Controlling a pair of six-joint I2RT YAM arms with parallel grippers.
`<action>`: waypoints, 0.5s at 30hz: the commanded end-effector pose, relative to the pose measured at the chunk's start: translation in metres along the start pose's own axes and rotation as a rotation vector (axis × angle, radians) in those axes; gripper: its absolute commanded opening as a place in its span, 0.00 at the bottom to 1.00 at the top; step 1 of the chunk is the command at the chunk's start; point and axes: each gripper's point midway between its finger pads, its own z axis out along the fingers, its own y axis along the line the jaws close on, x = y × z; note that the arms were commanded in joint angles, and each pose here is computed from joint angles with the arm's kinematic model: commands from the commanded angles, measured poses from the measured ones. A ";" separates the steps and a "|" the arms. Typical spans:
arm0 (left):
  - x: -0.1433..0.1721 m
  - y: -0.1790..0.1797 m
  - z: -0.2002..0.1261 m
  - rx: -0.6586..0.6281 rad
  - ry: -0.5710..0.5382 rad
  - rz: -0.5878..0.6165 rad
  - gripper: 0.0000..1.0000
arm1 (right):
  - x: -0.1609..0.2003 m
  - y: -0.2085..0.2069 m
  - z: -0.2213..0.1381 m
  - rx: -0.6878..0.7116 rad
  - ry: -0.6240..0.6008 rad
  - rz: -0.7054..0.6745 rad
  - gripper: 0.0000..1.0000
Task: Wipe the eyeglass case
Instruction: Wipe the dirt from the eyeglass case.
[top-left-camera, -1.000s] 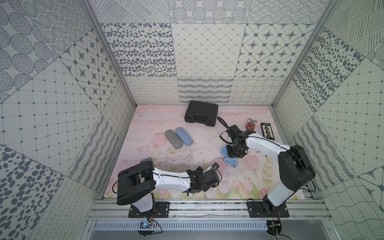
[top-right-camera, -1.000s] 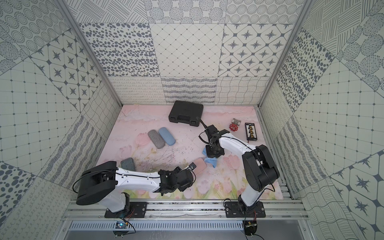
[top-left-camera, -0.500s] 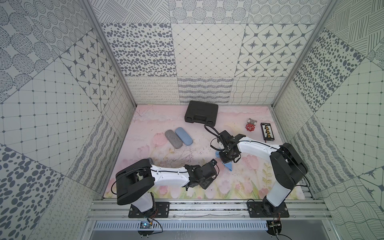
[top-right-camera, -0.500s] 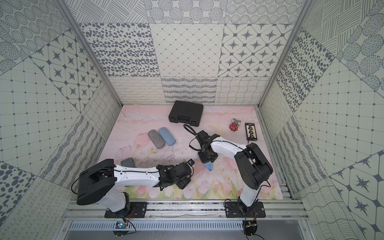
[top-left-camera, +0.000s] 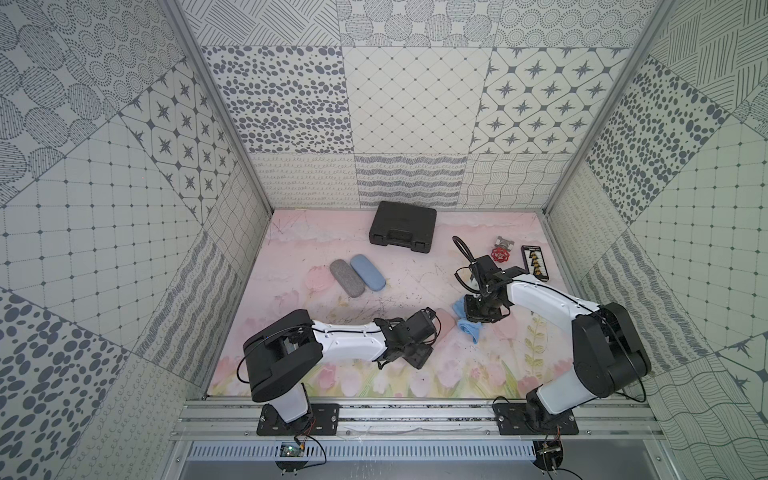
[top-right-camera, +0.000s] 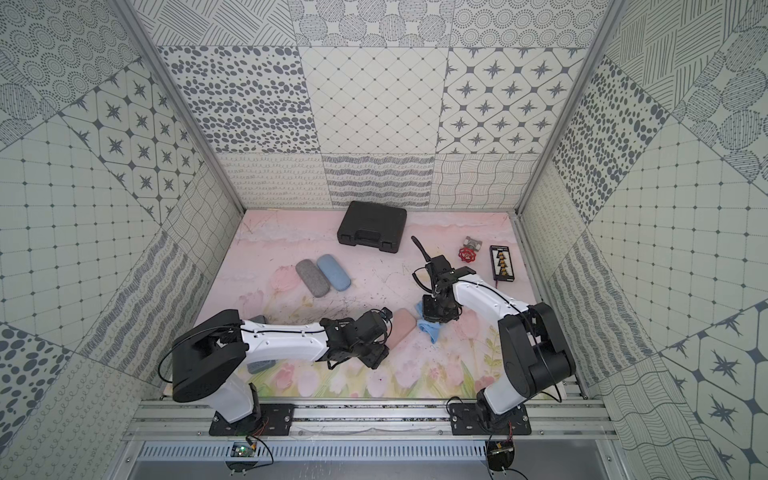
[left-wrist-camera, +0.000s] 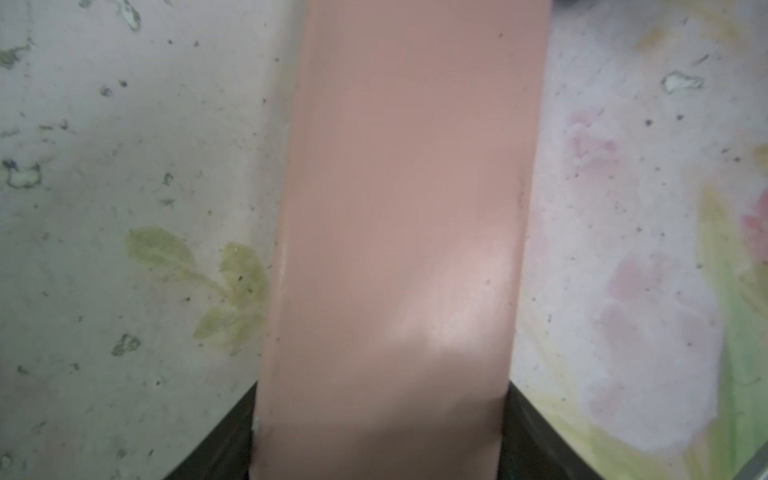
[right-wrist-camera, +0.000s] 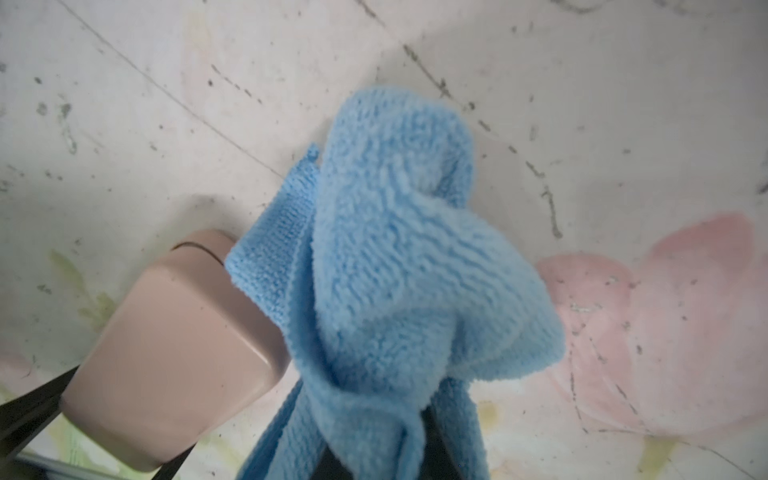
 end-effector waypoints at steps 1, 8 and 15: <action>0.060 -0.013 0.003 0.136 0.290 -0.130 0.06 | 0.006 0.020 0.013 0.046 -0.046 0.023 0.00; 0.054 -0.020 0.003 0.215 0.327 -0.241 0.05 | 0.056 0.098 0.007 -0.113 -0.102 -0.031 0.00; 0.051 -0.022 0.001 0.237 0.322 -0.193 0.04 | 0.062 0.168 -0.027 -0.429 -0.093 -0.104 0.00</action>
